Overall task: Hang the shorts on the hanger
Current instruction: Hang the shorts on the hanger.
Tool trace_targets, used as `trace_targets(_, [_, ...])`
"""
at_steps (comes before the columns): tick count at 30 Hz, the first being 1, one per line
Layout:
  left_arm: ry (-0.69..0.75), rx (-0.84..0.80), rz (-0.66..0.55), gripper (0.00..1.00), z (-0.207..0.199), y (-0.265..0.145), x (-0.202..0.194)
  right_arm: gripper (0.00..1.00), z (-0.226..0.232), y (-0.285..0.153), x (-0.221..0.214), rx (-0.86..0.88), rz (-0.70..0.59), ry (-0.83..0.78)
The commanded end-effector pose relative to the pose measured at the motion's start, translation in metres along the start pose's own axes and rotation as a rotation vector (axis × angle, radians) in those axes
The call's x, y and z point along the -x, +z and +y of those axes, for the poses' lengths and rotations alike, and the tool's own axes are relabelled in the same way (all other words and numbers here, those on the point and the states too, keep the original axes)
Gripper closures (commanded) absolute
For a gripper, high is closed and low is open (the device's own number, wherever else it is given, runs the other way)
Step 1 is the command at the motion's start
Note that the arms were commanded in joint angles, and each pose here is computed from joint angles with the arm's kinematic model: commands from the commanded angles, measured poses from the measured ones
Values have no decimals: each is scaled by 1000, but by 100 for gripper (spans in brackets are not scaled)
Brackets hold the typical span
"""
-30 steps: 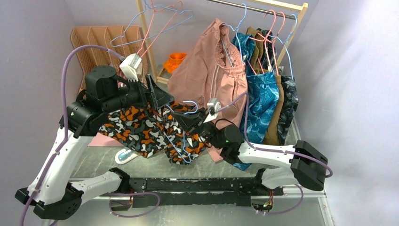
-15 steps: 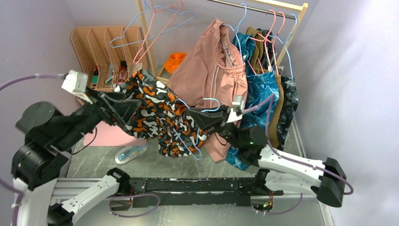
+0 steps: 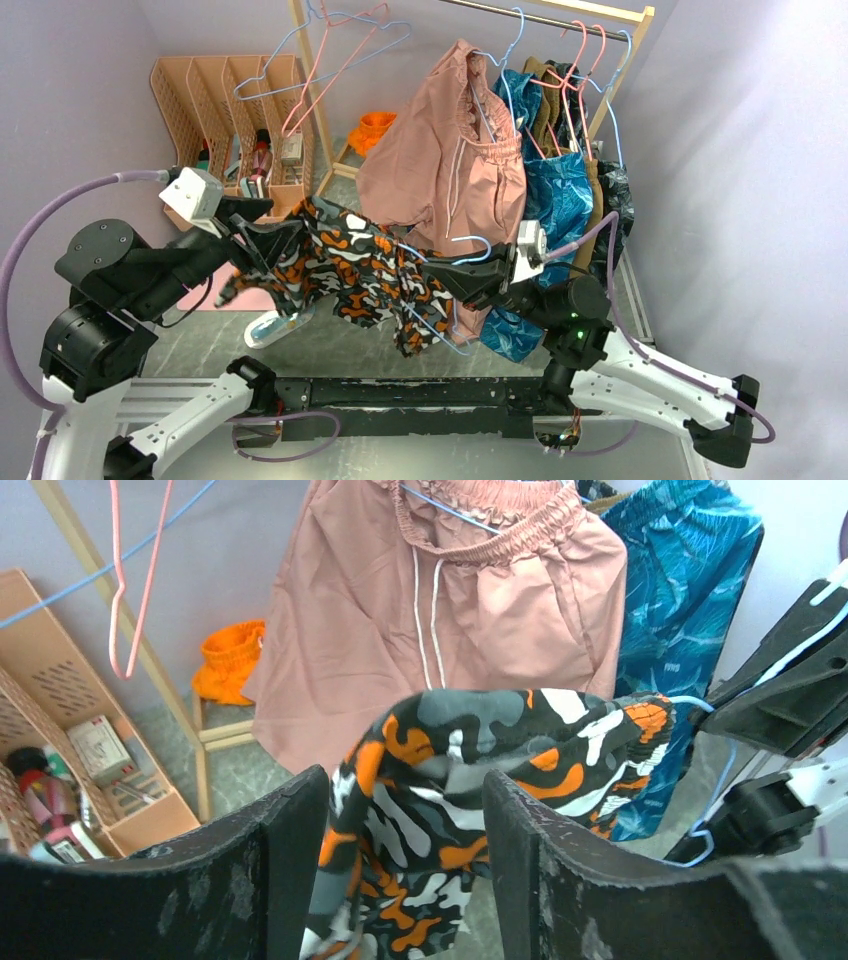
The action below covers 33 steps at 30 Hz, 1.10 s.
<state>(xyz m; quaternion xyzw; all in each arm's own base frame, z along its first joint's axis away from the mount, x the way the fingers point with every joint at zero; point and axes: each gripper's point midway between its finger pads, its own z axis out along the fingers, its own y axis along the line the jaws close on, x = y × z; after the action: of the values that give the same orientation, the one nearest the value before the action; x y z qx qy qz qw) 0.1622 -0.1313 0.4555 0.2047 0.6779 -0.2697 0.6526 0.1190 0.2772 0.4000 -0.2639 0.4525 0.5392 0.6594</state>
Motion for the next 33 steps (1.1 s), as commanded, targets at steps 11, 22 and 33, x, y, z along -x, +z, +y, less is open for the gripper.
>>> trace_targets(11, [129,-141,77,46,-14,10,-30,100,12,-19,28,24,0,-36])
trace_targets(22, [78,-149,217,43,-11,15,-81,100,12,-20,29,25,-8,-27])
trace_targets(33, [109,-44,233,93,9,14,-88,100,16,-18,34,39,-2,-32])
